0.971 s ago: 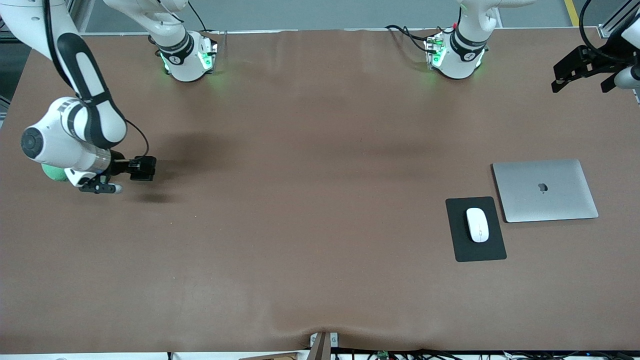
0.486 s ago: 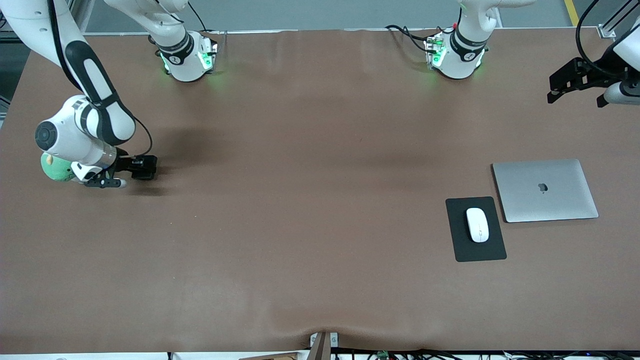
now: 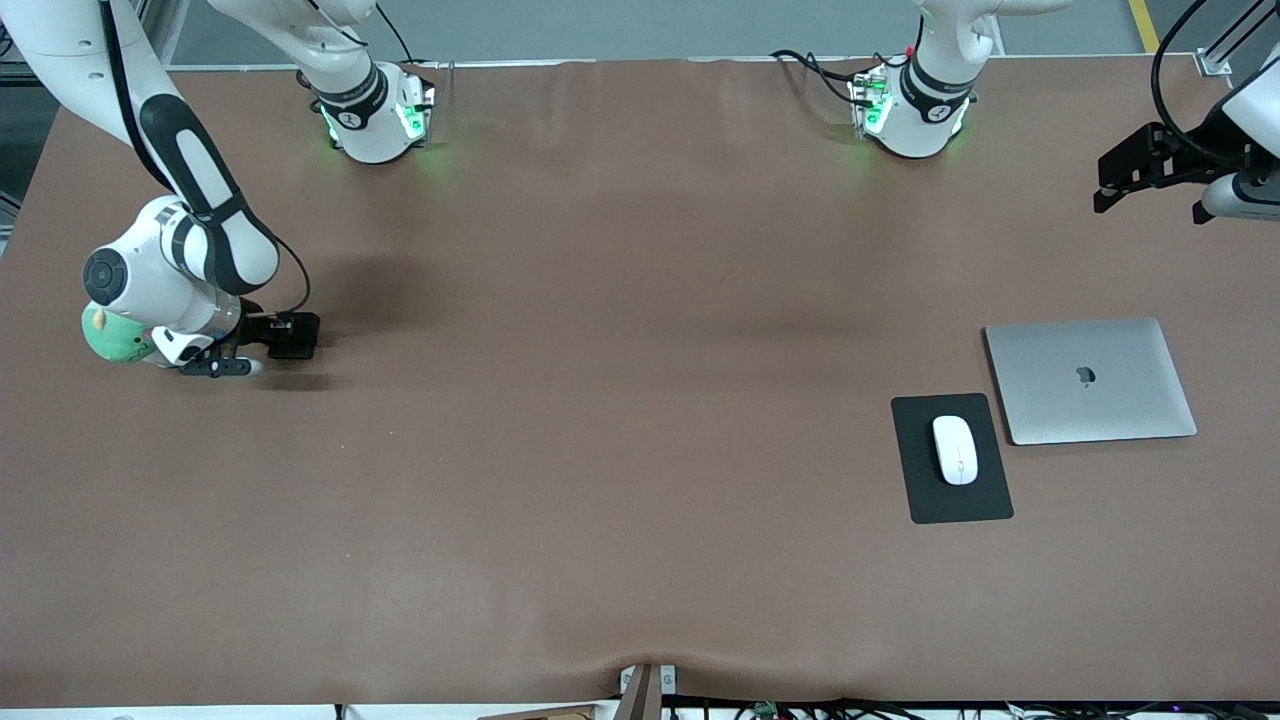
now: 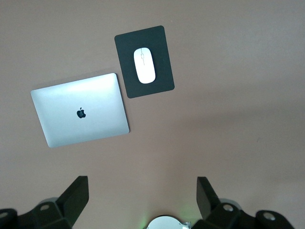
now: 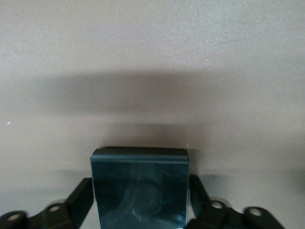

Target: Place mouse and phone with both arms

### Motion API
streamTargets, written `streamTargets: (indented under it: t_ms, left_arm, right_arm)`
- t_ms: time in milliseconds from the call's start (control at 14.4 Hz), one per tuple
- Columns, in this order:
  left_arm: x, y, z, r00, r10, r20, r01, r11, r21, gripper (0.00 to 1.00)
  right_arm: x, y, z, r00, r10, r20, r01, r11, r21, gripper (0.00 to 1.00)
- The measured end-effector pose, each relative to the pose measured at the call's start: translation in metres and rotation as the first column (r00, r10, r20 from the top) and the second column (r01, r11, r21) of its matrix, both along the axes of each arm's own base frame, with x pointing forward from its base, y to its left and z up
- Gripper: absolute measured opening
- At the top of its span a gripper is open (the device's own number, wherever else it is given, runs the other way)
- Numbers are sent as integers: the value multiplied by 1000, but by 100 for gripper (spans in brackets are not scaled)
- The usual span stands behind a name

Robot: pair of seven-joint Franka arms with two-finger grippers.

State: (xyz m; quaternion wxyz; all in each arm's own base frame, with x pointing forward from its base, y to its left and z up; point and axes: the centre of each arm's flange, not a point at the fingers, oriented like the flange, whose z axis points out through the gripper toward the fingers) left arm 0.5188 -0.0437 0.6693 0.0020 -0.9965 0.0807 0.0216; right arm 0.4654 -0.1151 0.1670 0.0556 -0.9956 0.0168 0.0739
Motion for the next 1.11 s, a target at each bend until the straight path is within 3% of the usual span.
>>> streamTargets:
  t_ms: [69,278,833,1110]
  left_arm:
    - [-1,0,0,1000,0,-4,0,1000,0,100]
    - [-2,1,-1,1000,0,-20,0,1000,2,100]
    - [6,1,-11,1000,-1,-24,2,1000,25,100]
    - [8,1,-11,1000,0,-13,0,1000,25,100]
  right_arm:
    - [1,0,1,1000,1,-1,-1,1000,2,100]
    - [20,0,16,1000,11,-21,-10,1000,26,100]
    - [113,-3,138,998,67,-4,-66,994,89,100]
    - [143,-7,201,993,113,31,-114,992,55,100]
